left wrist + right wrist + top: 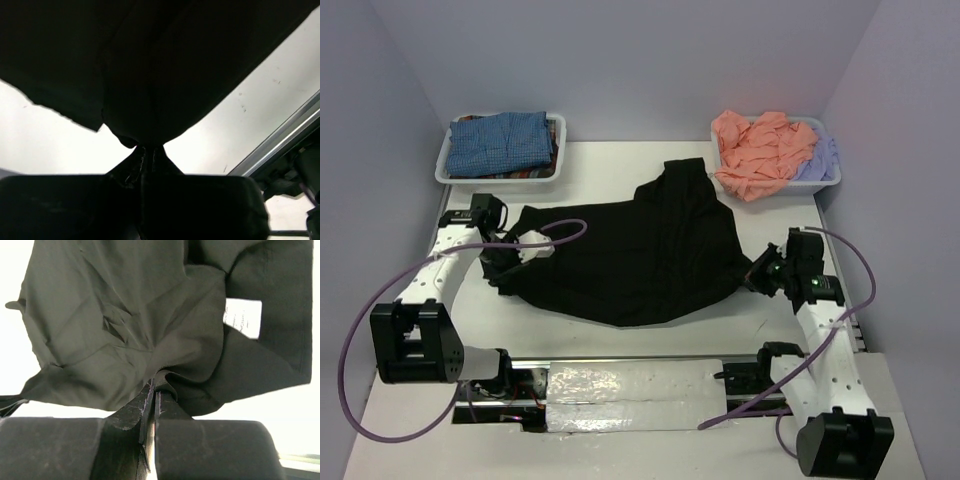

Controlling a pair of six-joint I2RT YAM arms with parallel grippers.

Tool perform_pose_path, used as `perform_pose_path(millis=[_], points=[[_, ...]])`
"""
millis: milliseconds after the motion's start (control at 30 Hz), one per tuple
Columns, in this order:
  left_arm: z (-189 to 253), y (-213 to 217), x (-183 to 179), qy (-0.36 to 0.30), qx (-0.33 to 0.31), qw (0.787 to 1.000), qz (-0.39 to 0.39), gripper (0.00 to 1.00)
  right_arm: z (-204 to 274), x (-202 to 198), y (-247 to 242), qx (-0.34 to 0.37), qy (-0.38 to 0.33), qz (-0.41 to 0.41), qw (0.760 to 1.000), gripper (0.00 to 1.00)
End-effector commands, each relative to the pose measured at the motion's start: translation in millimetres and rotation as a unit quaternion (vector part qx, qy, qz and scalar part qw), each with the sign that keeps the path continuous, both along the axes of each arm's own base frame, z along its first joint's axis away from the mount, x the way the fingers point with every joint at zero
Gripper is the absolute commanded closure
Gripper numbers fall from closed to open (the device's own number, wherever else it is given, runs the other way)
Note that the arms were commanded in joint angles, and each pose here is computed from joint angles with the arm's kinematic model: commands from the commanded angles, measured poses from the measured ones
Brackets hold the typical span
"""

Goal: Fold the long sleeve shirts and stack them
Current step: Flatten the shirt out

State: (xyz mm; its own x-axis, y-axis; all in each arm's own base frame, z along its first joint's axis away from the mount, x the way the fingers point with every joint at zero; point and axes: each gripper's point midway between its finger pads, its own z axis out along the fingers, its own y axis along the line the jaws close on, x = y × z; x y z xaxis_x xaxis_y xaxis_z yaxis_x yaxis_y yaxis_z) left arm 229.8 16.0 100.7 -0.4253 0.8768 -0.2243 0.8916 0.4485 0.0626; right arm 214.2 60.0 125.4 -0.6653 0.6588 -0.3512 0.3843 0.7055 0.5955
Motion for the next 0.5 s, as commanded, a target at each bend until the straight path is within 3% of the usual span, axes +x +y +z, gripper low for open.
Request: perform_pose_path(millis=[0, 33, 67, 100, 133, 167, 233, 267, 300, 333, 367, 400, 433, 467], points=[[9, -16, 48, -0.056, -0.052, 0.996, 0.047, 1.00, 21, 48, 3, 0.013, -0.048, 0.016, 0.999, 1.00], [18, -22, 69, -0.071, -0.068, 0.993, 0.059, 1.00, 30, 64, 4, 0.012, -0.054, 0.025, 0.998, 1.00], [14, -30, 90, -0.059, -0.084, 0.992, 0.071, 1.00, 75, 96, 2, 0.001, -0.102, 0.033, 0.994, 1.00], [59, -35, 135, -0.118, -0.106, 0.984, 0.081, 1.00, 72, 126, 0, -0.007, -0.081, 0.047, 0.996, 1.00], [80, -44, 157, -0.131, -0.133, 0.976, 0.107, 1.00, 87, 143, 0, -0.009, -0.080, 0.056, 0.995, 1.00], [130, -57, 201, -0.180, -0.170, 0.964, 0.100, 1.00, 141, 194, -2, -0.016, -0.130, 0.069, 0.989, 1.00], [188, -65, 242, -0.236, -0.214, 0.938, 0.133, 1.00, 201, 229, -1, -0.014, -0.169, 0.079, 0.982, 1.00], [220, -69, 259, -0.272, -0.232, 0.923, 0.139, 1.00, 314, 243, 0, -0.030, -0.295, 0.081, 0.952, 1.00], [279, -69, 287, -0.350, -0.264, 0.886, 0.150, 1.00, 316, 273, 0, -0.016, -0.290, 0.080, 0.954, 1.00], [306, -69, 297, -0.390, -0.278, 0.864, 0.155, 1.00, 358, 278, -1, -0.015, -0.345, 0.074, 0.936, 1.00], [342, -66, 297, -0.439, -0.288, 0.836, 0.158, 1.00, 428, 263, -7, -0.017, -0.441, 0.061, 0.895, 1.00], [336, -65, 303, -0.437, -0.304, 0.827, 0.180, 1.00, 466, 263, -8, 0.018, -0.500, 0.050, 0.865, 1.00], [376, -65, 310, -0.509, -0.324, 0.782, 0.158, 1.00, 486, 254, -6, 0.043, -0.529, 0.066, 0.845, 1.00], [413, -67, 285, -0.550, -0.339, 0.751, 0.139, 1.00, 441, 283, -16, 0.111, -0.470, 0.038, 0.875, 1.00]])
